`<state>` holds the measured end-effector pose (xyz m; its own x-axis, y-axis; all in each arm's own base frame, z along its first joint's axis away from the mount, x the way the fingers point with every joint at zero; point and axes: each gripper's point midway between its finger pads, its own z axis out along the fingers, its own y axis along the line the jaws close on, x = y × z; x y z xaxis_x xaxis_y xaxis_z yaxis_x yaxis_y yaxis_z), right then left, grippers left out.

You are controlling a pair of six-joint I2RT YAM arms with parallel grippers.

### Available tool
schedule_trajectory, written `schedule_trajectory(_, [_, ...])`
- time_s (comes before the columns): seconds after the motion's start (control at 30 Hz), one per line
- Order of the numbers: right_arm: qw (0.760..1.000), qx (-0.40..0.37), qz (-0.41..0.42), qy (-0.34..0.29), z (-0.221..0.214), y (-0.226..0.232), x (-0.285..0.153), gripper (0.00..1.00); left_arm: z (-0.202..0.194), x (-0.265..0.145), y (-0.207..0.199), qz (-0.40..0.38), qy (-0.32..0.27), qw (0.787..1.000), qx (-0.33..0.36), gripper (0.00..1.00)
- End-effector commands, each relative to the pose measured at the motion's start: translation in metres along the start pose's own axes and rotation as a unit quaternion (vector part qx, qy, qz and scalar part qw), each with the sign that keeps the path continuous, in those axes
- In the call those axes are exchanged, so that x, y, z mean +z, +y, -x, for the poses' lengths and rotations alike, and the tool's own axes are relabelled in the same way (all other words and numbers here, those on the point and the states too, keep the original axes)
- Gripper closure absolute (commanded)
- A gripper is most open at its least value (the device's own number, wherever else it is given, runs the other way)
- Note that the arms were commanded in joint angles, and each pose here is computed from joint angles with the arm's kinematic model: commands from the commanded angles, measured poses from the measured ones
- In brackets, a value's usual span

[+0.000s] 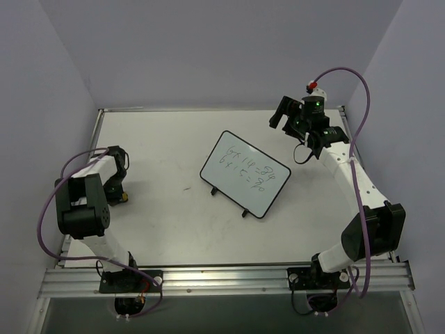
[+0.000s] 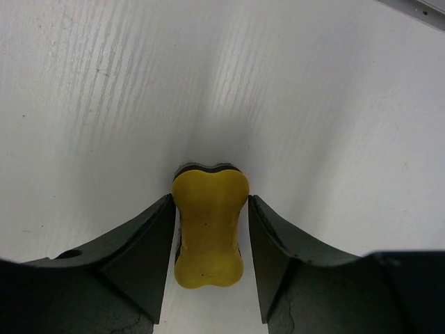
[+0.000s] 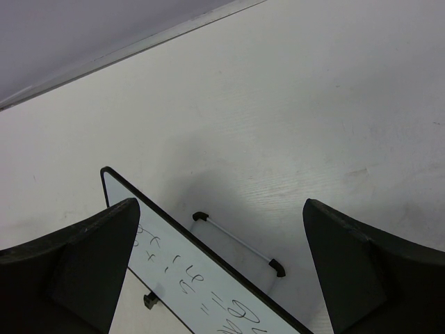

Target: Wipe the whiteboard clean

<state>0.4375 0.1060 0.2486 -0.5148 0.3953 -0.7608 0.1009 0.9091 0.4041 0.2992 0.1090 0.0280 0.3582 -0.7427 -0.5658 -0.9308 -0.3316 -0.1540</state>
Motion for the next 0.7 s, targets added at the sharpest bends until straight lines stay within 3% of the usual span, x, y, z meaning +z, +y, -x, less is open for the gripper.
schedule_trajectory(0.0, [1.000, -0.008, 0.002, -0.016, 0.0065, 0.0031, -0.0015, 0.00, 0.0026, -0.0050, -0.0111, -0.007, -0.001, 1.000, 0.007, 0.46])
schedule_trajectory(0.67, [1.000, -0.010, 0.003, -0.023, 0.0115, 0.0047, -0.0107, 0.00, -0.0026, -0.0044, -0.0192, 0.001, 0.008, 0.999, 0.042, 0.48])
